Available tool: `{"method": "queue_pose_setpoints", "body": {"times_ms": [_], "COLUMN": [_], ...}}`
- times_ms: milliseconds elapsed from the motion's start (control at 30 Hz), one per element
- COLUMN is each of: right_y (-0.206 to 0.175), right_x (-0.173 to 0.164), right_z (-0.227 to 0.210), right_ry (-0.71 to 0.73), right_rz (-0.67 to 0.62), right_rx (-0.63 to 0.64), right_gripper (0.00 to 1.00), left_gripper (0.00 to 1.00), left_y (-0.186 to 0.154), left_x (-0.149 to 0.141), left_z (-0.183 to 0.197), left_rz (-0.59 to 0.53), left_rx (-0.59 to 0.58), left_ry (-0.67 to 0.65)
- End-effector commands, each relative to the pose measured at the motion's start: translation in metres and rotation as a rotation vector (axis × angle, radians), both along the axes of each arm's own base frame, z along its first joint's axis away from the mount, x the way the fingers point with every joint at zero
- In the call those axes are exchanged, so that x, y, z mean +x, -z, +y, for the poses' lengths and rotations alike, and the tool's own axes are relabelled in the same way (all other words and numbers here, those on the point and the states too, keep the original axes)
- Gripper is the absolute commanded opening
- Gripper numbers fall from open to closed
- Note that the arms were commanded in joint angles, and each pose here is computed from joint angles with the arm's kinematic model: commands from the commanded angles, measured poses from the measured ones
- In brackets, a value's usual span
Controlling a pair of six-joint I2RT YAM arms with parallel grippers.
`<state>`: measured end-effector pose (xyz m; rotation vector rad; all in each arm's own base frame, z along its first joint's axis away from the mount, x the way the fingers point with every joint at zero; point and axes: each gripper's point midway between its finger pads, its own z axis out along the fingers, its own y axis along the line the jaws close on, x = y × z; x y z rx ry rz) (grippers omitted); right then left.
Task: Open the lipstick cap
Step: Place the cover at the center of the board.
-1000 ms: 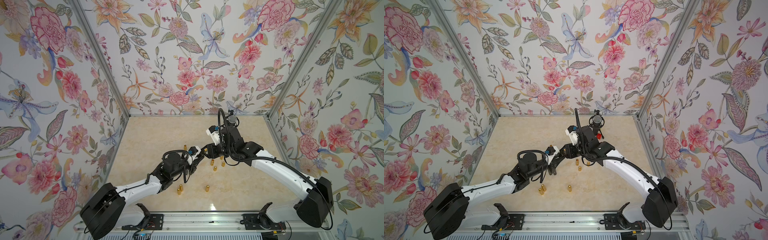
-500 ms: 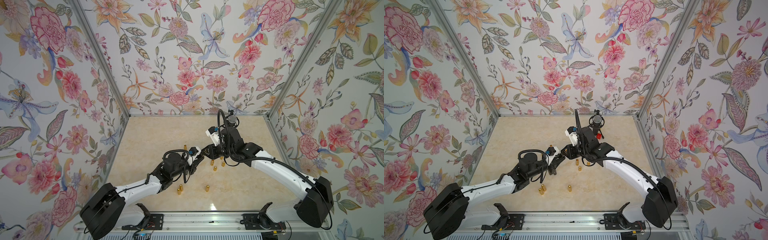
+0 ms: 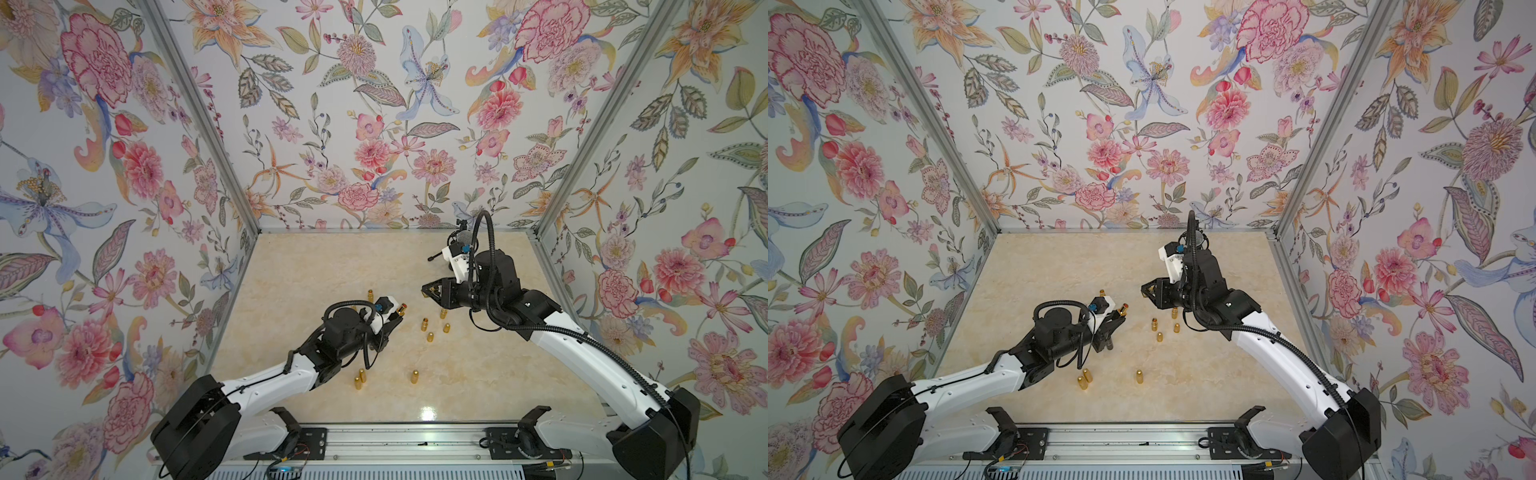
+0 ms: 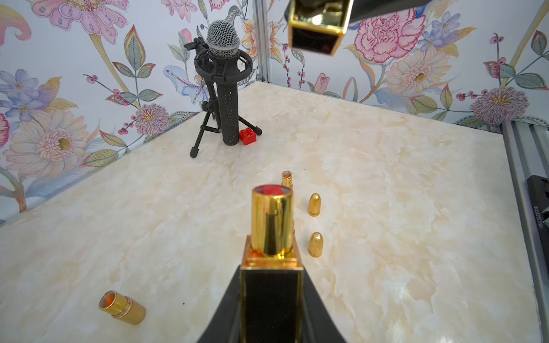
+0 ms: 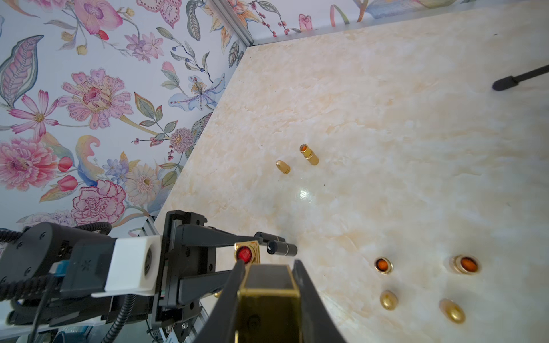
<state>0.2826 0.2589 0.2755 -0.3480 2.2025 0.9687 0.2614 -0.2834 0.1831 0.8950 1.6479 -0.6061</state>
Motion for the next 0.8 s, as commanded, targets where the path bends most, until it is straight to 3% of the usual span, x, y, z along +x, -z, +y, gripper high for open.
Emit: {"method": "queue_pose_setpoints", "body": {"times_ms": [0,200,367,767], "right_y": [0.024,0.098,0.146,0.212], "right_x": [-0.004,-0.019,-0.034,-0.04], "right_z": [-0.026,-0.082,-0.092,-0.1], "right_ry": [0.106,0.318,0.386,0.476], "right_rz": [0.032,0.103,0.14,0.19], "right_rx": [-0.082,-0.354,-0.48,-0.465], "right_gripper": [0.25,0.25,0.25,0.26], "left_gripper": [0.08,0.08,0.08,0.08], "left_y": [-0.012,-0.022,-0.027,-0.026], "left_x": [-0.002,-0.006,-0.008,-0.007], "left_z": [0.007,0.012,0.009,0.009], "left_rz": [-0.022,-0.041,-0.039,-0.035], "left_rx": [-0.032,-0.078,-0.104,-0.116], "left_ry": [-0.018,-0.023,-0.015,-0.016]}}
